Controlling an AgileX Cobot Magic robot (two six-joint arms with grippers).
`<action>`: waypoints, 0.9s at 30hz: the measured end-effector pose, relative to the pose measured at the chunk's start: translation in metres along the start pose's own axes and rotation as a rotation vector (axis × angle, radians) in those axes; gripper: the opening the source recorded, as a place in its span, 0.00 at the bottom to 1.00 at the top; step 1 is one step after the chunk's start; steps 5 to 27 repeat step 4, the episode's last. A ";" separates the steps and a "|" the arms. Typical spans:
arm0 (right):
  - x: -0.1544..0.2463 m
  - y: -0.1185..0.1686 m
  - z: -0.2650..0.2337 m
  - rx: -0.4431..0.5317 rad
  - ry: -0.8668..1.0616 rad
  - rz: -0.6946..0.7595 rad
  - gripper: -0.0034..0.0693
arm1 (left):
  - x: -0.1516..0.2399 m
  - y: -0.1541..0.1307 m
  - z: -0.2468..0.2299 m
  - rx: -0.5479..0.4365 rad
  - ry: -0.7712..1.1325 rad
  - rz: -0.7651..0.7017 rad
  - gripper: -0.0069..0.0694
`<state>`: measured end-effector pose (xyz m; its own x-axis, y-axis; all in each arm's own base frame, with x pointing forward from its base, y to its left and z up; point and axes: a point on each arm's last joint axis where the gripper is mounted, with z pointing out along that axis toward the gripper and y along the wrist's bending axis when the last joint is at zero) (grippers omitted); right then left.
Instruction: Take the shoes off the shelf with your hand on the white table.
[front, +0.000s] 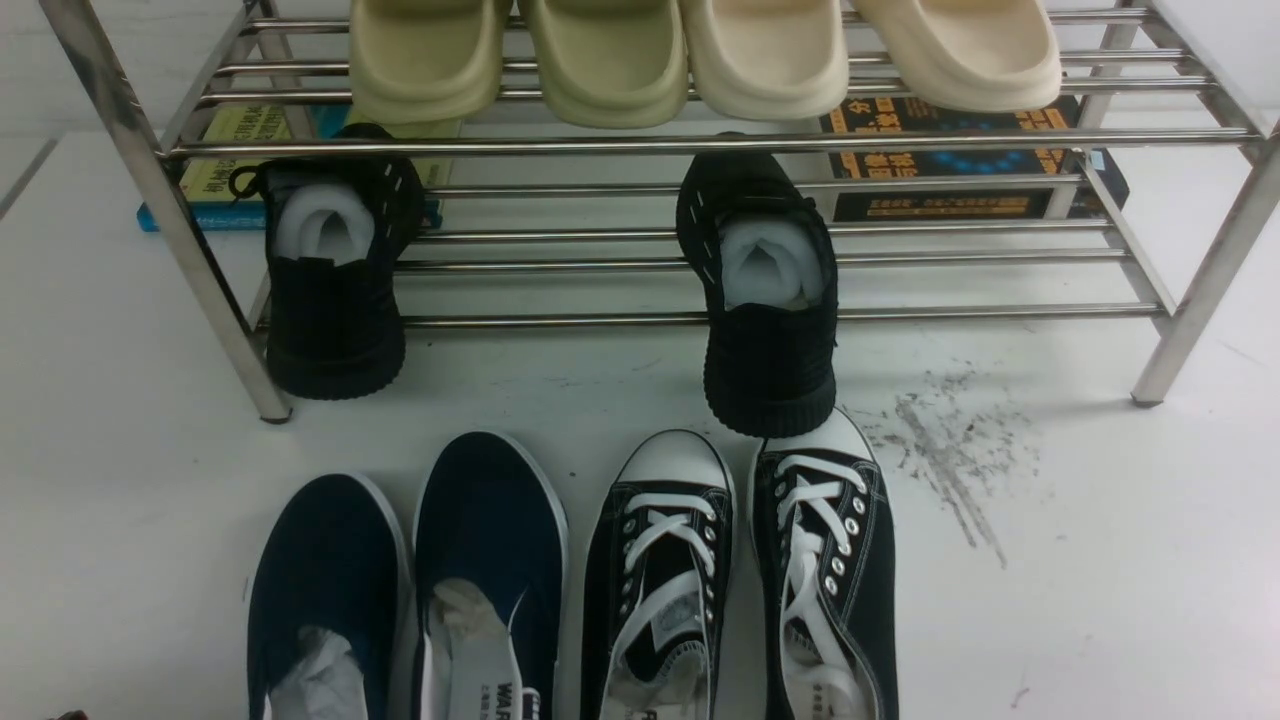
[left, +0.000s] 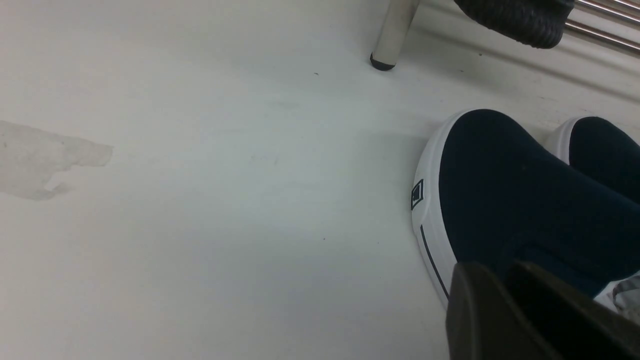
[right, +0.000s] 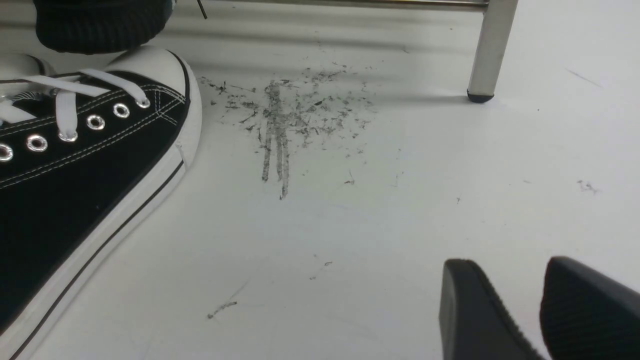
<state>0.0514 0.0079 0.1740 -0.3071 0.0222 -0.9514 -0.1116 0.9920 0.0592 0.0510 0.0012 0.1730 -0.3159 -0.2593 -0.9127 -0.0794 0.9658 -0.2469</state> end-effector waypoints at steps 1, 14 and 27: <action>0.000 0.000 0.000 0.000 0.000 0.000 0.37 | 0.000 0.000 0.000 0.000 0.000 0.000 0.24; 0.000 0.000 0.000 0.000 0.000 0.000 0.37 | 0.000 0.000 0.000 0.000 0.000 0.001 0.25; 0.000 0.000 0.000 0.000 0.000 0.000 0.37 | 0.000 0.000 0.000 0.000 0.000 0.001 0.25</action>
